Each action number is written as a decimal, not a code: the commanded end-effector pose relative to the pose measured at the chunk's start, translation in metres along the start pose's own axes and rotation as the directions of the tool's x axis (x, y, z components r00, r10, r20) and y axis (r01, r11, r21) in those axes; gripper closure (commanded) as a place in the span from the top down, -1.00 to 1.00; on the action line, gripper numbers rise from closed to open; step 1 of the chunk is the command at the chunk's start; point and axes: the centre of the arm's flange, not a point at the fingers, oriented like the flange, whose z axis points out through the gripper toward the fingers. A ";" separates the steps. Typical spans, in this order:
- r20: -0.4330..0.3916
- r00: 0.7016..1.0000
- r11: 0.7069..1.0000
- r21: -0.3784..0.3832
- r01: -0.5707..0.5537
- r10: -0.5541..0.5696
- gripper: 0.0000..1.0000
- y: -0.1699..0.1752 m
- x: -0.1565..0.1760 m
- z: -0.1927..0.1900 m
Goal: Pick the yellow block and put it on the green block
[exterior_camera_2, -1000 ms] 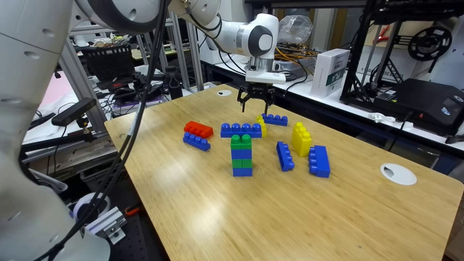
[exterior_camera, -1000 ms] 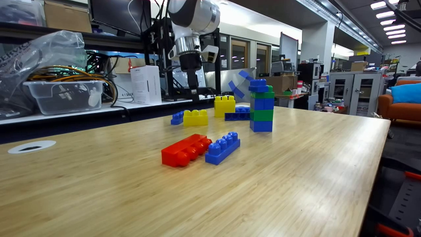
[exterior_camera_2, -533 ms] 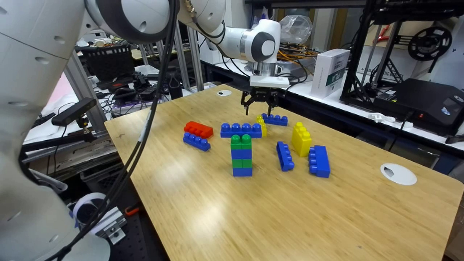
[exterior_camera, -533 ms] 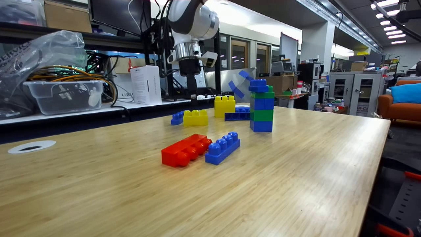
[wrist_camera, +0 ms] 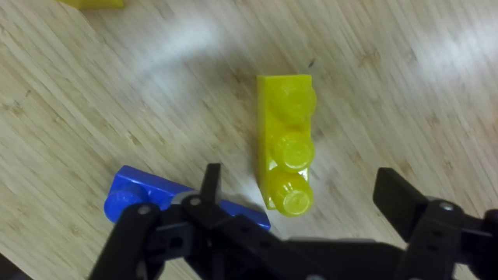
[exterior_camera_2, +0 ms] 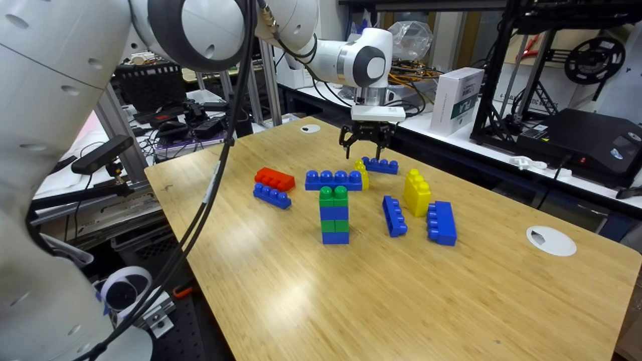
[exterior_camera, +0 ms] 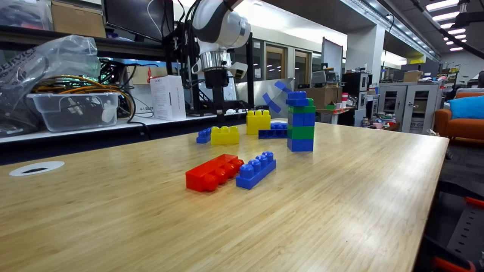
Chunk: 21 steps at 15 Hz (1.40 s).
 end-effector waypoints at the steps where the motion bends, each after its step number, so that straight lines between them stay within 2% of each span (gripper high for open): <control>1: 0.000 1.000 1.000 0.000 0.000 0.000 1.00 0.000 0.000 0.000; 21: 0.014 1.000 0.999 0.028 0.016 -0.016 1.00 0.005 -0.008 0.031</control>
